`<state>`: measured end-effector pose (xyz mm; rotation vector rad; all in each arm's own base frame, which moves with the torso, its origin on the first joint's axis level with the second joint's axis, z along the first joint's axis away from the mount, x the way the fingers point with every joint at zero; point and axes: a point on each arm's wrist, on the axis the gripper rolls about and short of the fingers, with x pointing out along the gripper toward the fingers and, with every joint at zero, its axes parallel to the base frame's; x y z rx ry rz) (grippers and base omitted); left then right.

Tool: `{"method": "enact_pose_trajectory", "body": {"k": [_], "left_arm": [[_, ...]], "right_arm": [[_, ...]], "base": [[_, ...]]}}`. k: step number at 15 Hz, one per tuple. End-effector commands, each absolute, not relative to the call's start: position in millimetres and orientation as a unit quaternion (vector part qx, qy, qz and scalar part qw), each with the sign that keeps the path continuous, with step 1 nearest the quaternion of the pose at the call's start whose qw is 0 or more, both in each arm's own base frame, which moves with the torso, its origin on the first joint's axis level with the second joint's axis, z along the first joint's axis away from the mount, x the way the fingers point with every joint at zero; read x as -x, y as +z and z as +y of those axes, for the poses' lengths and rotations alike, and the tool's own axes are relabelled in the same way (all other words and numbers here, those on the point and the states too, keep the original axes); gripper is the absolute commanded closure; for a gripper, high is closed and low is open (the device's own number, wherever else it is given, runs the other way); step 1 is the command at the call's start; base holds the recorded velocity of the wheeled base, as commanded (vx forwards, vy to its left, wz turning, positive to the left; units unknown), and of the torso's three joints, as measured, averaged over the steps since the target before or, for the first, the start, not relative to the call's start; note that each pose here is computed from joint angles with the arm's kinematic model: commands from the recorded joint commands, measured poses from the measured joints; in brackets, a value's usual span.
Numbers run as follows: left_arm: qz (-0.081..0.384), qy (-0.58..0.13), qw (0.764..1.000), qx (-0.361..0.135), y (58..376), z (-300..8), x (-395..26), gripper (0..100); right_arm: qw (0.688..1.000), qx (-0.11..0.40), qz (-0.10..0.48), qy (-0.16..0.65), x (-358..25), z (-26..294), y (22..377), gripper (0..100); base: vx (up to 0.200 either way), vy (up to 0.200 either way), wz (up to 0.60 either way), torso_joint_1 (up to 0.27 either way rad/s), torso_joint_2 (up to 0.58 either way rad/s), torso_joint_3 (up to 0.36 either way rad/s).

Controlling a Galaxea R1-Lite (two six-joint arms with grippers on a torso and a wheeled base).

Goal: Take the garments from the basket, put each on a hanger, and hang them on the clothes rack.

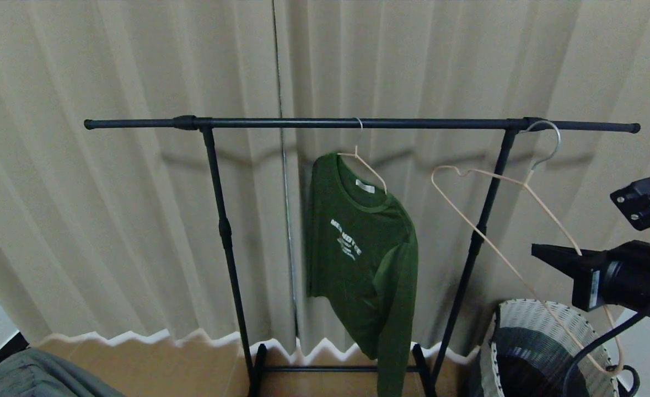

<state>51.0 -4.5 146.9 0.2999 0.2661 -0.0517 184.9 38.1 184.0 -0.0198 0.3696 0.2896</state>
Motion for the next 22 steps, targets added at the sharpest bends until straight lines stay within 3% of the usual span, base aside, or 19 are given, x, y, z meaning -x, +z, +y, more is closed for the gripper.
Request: {"method": "enact_pose_trajectory", "body": {"k": [1,3,6,10,13,22], "left_arm": [[0.131,-0.044,0.978,-0.159,145.3,-6.3,-50.5,100],[0.111,-0.066,0.978,-0.166,158.4,-9.4,-53.2,100],[0.124,-0.069,0.976,-0.165,183.9,-16.2,-81.4,100],[0.14,-0.07,0.973,-0.17,217.3,-31.6,-136.0,100],[0.135,-0.032,0.974,-0.18,239.4,-45.4,-170.3,100],[0.154,0.036,0.975,-0.154,240.9,-84.1,-248.4,100]], "right_arm": [[0.973,0.005,0.159,0.17,-173.6,37.2,192.1,100],[0.967,-0.001,0.149,0.207,-172.6,39.2,197.1,100],[0.952,-0.002,0.118,0.284,-171.6,51.9,203.4,100],[0.916,-0.002,0.148,0.373,-172.4,86.2,193.0,100],[0.891,0.003,0.159,0.426,-168.5,107.6,190.1,100],[0.828,-0.022,0.194,0.526,-136.2,146.5,187.2,100]], "base": [[0.0,0.0,0.0,0.0,0.0,0.0],[0.0,0.0,0.0,0.0,0.0,0.0],[0.0,0.0,0.0,0.0,0.0,0.0],[0.0,0.0,0.0,0.0,0.0,0.0],[0.0,0.0,0.0,0.0,0.0,0.0],[0.0,0.0,0.0,0.0,0.0,0.0]]}}
